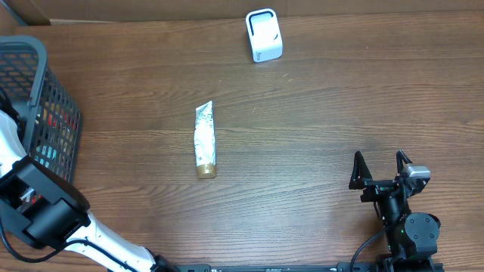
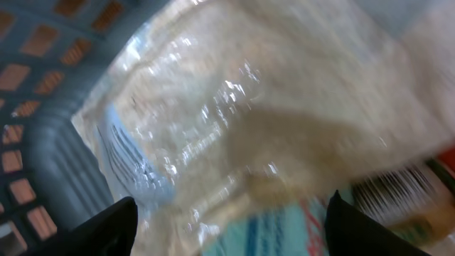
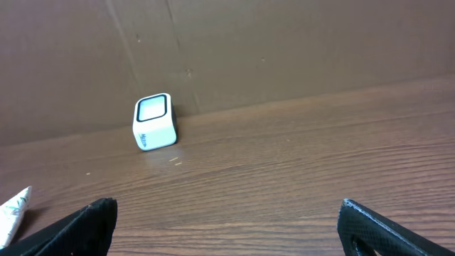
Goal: Scan the item barcode
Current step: 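Search the basket and grasp the green toilet tissue pack with left gripper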
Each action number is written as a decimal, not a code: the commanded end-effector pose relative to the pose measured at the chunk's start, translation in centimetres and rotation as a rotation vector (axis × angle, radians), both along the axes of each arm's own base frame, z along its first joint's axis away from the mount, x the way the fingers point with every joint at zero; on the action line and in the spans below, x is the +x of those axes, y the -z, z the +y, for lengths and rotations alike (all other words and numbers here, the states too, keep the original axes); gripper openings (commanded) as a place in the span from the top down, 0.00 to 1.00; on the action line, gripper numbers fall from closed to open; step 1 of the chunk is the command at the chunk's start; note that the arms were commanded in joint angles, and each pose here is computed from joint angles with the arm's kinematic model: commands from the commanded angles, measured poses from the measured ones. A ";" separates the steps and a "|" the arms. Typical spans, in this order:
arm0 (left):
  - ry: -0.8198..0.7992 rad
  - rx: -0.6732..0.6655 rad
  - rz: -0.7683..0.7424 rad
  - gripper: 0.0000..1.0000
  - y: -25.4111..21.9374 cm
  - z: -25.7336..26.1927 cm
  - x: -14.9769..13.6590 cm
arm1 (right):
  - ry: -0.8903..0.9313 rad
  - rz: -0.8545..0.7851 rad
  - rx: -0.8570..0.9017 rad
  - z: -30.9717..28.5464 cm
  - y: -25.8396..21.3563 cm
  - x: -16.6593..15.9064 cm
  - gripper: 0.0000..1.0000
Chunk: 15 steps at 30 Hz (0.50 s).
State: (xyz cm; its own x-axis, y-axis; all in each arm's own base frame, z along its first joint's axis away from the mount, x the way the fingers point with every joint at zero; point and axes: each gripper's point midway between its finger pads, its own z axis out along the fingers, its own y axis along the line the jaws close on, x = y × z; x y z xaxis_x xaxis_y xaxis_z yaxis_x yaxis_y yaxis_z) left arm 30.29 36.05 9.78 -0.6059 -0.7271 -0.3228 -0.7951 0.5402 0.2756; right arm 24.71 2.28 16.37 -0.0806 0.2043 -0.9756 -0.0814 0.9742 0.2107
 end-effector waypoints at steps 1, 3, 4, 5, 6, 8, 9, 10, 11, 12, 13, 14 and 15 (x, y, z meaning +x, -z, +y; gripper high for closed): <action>-0.019 -0.024 0.097 0.21 3.7 -0.4 -1.7 | -0.002 0.002 -0.005 0.1 0.3 0.0 0.00; -0.006 -0.021 0.097 0.20 4.3 -0.4 -1.7 | -0.002 0.002 -0.005 0.1 0.3 0.0 0.00; 0.003 -0.021 0.099 0.20 4.7 -0.4 -1.7 | -0.002 0.002 -0.005 0.1 0.3 0.0 0.00; 0.015 -0.021 0.105 0.20 5.1 -0.5 -1.8 | -0.002 0.002 -0.005 0.1 0.3 0.0 0.00; 0.022 -0.021 0.108 0.20 5.3 -0.5 -1.8 | -0.002 0.002 -0.005 0.1 0.3 0.0 0.00; 0.040 -0.023 0.117 0.20 5.8 -0.7 -1.9 | -0.002 0.002 -0.005 0.1 0.3 0.0 0.00; 0.040 -0.025 0.118 0.20 6.1 -0.7 -2.0 | -0.002 0.002 -0.005 0.1 0.3 0.0 0.00; 0.039 -0.024 0.118 0.20 6.3 -0.8 -2.1 | -0.002 0.002 -0.005 0.1 0.3 0.0 0.00; 0.039 -0.021 0.115 0.20 6.5 -0.7 -2.1 | -0.002 0.002 -0.005 0.1 0.3 0.0 0.00; 0.037 -0.018 0.112 0.20 6.5 -0.7 -2.0 | -0.002 0.002 -0.005 0.1 0.3 0.0 0.00; 0.037 -0.014 0.108 0.20 6.5 -0.6 -2.0 | -0.002 0.002 -0.005 0.1 0.3 0.0 0.00; 0.037 -0.009 0.105 0.20 6.5 -0.5 -1.9 | -0.002 0.002 -0.005 0.1 0.3 0.0 0.00; 0.035 -0.001 0.101 0.20 6.4 -0.3 -1.8 | -0.002 0.002 -0.005 0.1 0.3 0.0 0.00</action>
State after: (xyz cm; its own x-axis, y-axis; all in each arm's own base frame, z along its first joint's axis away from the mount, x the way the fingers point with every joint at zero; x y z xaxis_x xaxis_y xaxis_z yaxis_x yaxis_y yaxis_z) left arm 29.21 36.64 5.59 -0.6226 -0.7137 -0.3211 -0.7802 0.5341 0.3256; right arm 24.72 2.28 16.35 -0.0810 0.2042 -0.9756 -0.0813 0.9742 0.2107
